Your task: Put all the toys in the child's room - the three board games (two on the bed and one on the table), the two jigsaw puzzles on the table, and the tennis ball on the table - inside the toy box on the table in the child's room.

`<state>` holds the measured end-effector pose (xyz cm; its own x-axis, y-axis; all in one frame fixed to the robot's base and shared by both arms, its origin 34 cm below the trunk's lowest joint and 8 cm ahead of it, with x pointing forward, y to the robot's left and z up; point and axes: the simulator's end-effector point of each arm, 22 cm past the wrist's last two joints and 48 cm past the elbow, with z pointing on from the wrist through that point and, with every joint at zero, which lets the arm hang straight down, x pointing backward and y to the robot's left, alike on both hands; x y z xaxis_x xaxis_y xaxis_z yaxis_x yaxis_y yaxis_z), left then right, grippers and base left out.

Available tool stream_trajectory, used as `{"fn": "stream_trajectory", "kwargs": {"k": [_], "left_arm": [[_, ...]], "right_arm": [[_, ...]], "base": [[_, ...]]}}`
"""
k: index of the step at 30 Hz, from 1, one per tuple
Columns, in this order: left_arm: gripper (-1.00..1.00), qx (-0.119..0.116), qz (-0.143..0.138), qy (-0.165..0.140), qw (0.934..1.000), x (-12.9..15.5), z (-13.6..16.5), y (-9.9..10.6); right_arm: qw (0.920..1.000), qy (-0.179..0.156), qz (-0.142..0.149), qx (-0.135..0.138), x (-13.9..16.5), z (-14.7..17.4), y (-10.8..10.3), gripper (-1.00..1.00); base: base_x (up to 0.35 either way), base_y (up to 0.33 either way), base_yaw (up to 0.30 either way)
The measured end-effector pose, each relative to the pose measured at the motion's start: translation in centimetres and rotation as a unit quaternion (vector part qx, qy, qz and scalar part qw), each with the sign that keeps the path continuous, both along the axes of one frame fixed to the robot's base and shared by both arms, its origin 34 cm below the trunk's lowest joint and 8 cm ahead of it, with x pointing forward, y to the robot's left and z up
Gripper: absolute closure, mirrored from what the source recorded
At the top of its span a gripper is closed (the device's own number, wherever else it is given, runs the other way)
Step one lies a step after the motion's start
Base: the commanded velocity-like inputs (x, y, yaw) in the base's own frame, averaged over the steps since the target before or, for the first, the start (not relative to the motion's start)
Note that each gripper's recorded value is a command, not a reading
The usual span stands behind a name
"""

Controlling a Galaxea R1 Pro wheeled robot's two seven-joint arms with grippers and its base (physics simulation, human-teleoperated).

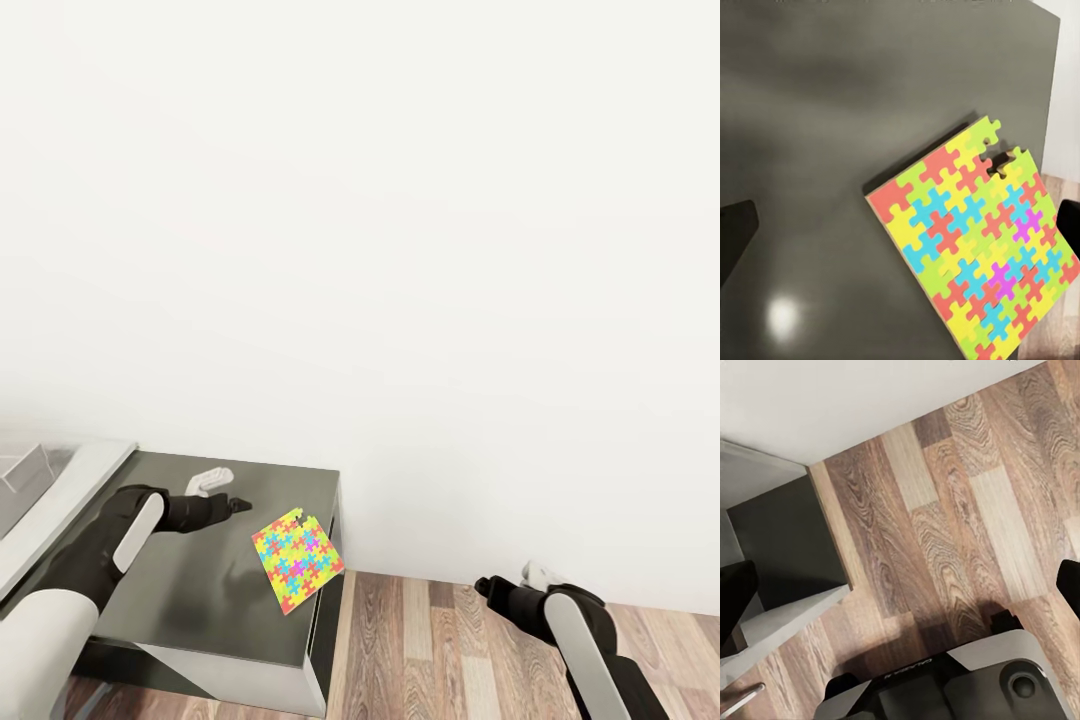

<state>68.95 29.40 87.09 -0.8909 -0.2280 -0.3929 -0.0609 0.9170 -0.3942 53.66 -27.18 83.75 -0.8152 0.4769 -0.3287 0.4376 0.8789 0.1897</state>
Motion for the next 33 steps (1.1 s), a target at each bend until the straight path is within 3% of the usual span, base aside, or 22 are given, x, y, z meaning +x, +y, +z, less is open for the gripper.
{"fn": "stream_trajectory", "kwargs": {"k": [33], "left_arm": [[-1.00,-0.001,0.001,-0.037,0.9993,1.5,0.9,-0.3]], "right_arm": [[1.0000,-0.001,-0.004,-0.001,0.0,0.1,-0.4,-1.00]], "base": [[0.000,0.000,0.000]]}}
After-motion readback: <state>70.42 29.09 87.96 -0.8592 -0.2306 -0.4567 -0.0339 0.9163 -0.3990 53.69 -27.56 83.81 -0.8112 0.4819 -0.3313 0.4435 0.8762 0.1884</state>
